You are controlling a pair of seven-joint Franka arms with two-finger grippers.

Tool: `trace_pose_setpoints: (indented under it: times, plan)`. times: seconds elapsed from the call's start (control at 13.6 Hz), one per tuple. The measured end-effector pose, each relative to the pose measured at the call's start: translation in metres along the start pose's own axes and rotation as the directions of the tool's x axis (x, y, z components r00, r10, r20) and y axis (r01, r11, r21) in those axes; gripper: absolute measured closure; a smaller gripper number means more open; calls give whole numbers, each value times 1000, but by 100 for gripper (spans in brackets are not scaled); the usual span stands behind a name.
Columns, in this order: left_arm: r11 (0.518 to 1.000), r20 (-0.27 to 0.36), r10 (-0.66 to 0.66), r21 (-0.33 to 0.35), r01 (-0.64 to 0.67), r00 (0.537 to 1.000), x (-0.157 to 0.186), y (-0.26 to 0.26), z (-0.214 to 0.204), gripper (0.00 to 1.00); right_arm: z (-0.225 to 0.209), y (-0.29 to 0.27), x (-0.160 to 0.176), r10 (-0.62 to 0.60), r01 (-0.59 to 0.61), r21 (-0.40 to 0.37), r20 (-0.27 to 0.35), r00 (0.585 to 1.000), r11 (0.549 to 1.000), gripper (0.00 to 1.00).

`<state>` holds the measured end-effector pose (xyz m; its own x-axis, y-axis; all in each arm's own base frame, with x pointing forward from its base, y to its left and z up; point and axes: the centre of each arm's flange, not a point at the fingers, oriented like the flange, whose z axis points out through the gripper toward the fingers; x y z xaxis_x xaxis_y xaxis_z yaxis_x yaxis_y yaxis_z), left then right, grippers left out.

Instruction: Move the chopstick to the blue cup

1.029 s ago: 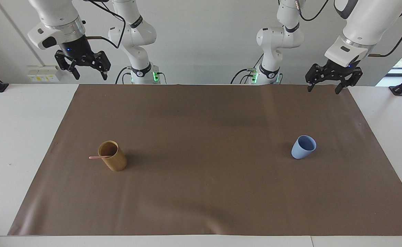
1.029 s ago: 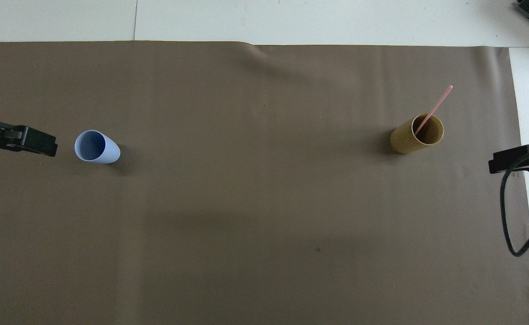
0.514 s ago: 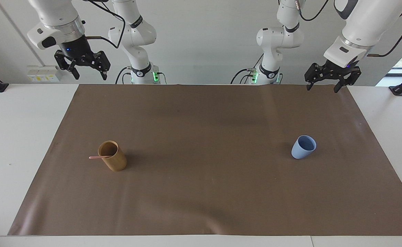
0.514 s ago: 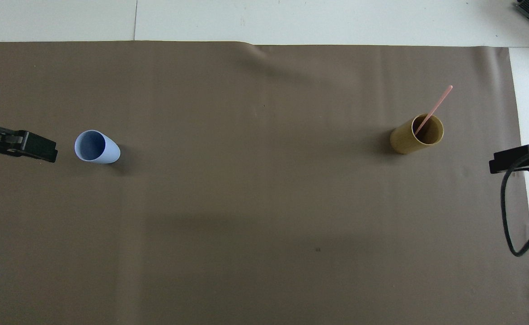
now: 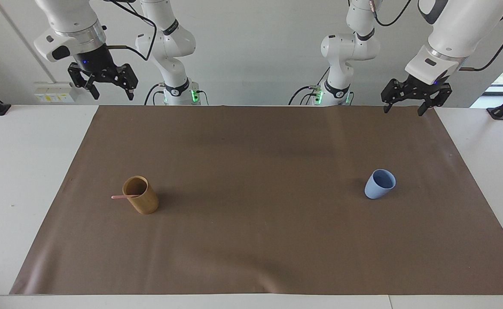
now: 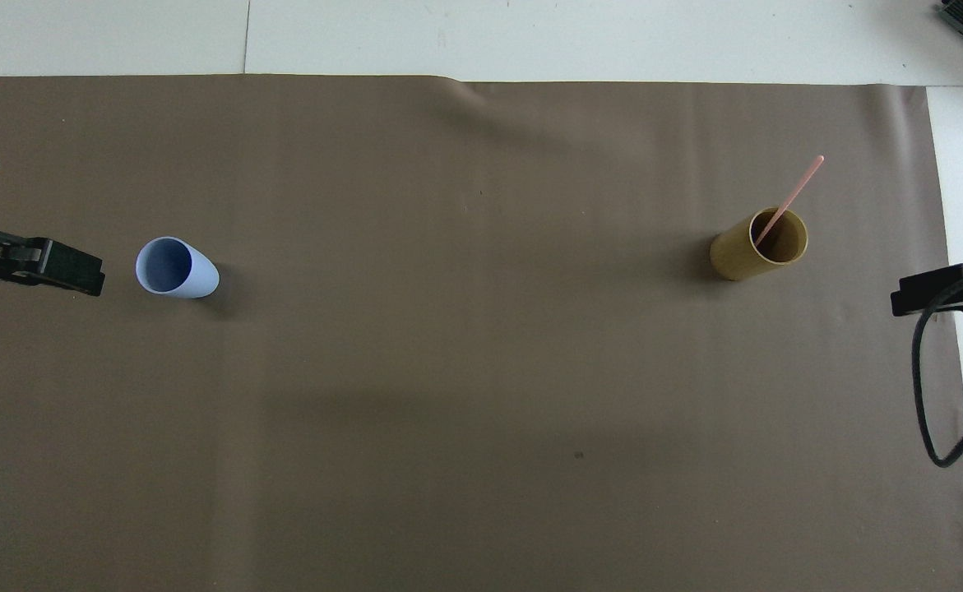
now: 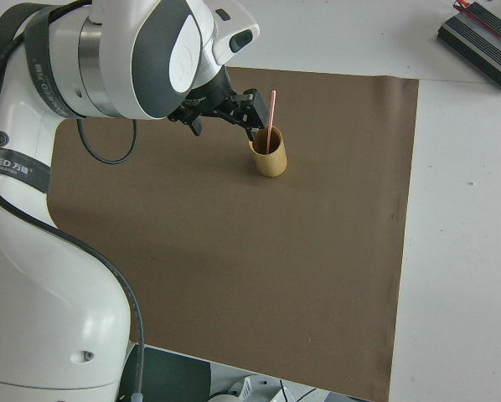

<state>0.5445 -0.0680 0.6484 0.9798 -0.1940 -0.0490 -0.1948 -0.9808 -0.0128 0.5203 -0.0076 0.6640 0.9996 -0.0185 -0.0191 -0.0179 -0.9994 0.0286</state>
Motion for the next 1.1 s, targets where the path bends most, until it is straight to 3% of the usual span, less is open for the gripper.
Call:
trace_pose_setpoints:
  times: [0.29, 0.59, 1.1]
  plan:
    - [1000, -5, -15, 0, 15, 1000, 0, -8, 0, 0, 0, 0, 0, 0, 0, 0, 0, 1000, 1000, 0]
    - [1000, -73, -20, 4, 20, 997, 9, -12, -1, 0, 0, 0, 0, 0, 0, 0, 0, 1000, 1000, 0]
    - [999, -109, -49, 6, 50, 993, 16, -30, 26, 0, 13, 0, 4, 0, 0, 0, -3, 1000, 1000, 0]
